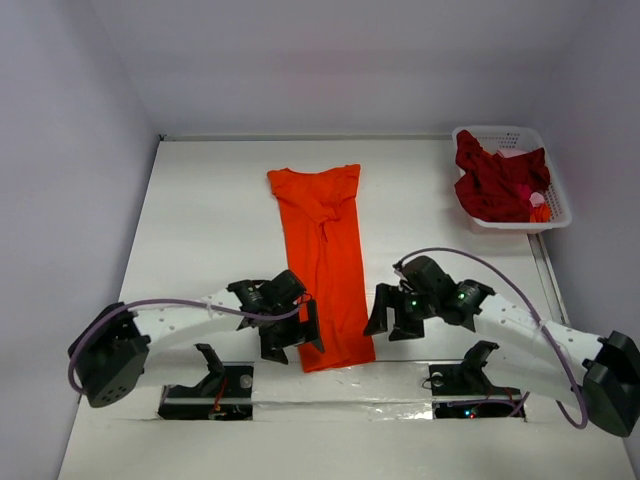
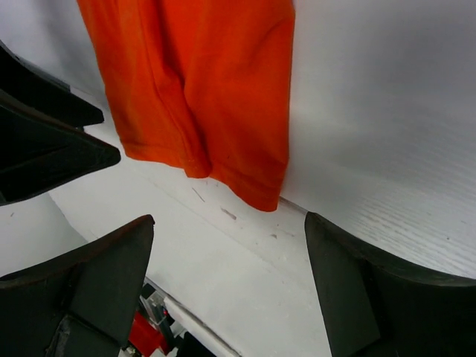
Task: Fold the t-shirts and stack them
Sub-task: Grab the bottom of the folded rectangular tshirt with both arms
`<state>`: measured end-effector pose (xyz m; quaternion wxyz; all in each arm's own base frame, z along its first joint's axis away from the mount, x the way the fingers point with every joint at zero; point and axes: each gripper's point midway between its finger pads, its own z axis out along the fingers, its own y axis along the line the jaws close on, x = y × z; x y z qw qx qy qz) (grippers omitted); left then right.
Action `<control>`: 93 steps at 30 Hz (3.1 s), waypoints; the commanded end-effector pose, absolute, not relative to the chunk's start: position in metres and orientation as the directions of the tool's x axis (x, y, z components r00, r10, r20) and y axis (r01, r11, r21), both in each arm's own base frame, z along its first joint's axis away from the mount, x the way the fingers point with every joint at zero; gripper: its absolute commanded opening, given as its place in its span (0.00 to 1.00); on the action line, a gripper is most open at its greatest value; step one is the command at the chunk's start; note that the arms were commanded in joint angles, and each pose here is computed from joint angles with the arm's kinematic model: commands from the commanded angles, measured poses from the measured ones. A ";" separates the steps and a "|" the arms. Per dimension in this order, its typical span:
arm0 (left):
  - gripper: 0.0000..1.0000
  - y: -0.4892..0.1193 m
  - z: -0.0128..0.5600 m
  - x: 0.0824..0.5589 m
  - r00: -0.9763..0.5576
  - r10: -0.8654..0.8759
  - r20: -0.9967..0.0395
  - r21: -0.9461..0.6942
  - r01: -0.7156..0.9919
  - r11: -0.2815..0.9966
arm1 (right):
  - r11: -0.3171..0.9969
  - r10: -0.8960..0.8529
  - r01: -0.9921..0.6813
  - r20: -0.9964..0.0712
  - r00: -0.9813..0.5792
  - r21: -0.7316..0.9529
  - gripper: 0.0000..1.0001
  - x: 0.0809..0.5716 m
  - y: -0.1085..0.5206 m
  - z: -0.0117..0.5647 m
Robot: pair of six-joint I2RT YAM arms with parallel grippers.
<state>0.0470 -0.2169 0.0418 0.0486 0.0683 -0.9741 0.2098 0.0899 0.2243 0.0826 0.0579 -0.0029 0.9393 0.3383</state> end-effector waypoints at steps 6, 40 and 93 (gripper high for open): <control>0.96 -0.240 0.034 0.046 -0.985 -0.087 0.149 -0.520 -0.153 0.840 | 0.725 0.024 -0.032 -0.071 -0.997 0.688 0.87 0.085 0.237 0.072; 0.76 -0.210 0.001 0.017 -0.959 -0.096 0.268 -0.385 -0.198 0.902 | 0.765 -0.096 -0.039 0.055 -0.994 0.643 0.75 0.061 0.245 0.031; 0.12 -0.203 -0.011 0.014 -0.952 -0.108 0.287 -0.330 -0.204 0.922 | 0.773 -0.103 -0.040 0.064 -0.993 0.633 0.19 0.067 0.252 0.021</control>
